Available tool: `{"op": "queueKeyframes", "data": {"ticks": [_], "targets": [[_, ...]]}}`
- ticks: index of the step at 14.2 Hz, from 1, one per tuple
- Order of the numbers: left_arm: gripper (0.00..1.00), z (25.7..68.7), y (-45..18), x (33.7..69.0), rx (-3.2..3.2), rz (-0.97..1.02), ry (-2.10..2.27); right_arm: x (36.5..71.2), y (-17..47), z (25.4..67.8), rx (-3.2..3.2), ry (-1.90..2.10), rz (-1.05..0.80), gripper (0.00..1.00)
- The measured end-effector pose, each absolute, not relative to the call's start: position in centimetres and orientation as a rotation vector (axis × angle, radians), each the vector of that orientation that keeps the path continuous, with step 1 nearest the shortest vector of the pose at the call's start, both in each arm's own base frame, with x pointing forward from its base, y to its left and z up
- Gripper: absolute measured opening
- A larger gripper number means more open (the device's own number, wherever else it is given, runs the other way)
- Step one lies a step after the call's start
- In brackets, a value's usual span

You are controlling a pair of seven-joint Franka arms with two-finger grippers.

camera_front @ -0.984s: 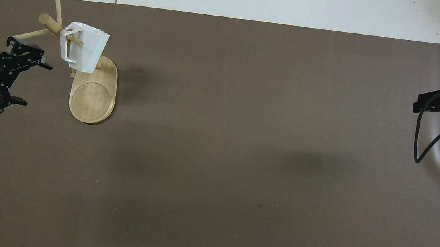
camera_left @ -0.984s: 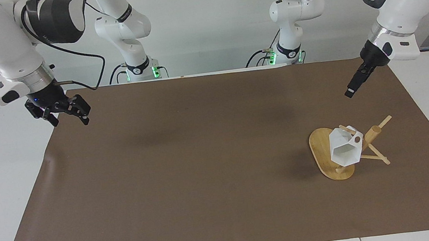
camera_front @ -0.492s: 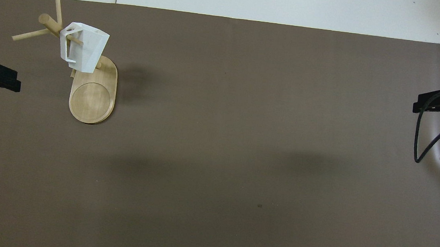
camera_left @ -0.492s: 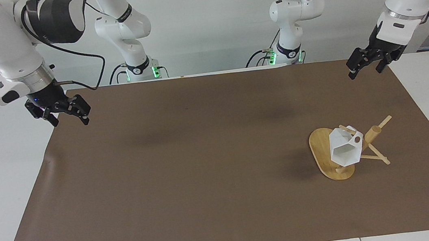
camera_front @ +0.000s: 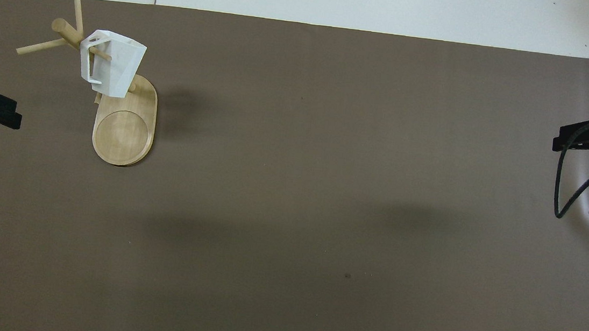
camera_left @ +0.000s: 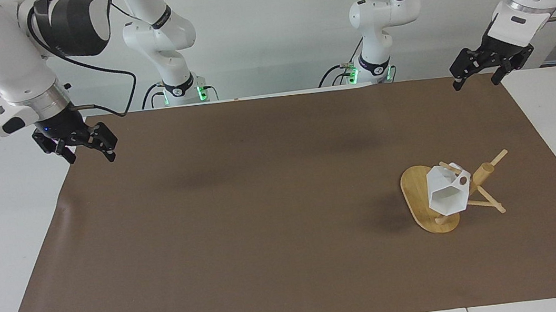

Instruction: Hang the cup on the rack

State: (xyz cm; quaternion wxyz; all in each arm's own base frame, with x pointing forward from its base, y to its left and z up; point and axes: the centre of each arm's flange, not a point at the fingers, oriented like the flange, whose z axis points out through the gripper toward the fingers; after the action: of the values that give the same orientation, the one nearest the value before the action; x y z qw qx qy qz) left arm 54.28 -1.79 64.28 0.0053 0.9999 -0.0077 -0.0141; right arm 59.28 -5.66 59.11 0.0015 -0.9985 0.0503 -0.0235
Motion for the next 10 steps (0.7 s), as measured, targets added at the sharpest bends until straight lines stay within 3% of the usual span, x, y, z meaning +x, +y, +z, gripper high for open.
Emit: {"op": "queueKeyframes", "data": {"ticks": [10], "targets": [[1.0,64.52,-1.45,53.95,3.133,-0.061,-0.036,59.28,-5.66,59.11,-3.134,0.158,-0.074,1.0]]}}
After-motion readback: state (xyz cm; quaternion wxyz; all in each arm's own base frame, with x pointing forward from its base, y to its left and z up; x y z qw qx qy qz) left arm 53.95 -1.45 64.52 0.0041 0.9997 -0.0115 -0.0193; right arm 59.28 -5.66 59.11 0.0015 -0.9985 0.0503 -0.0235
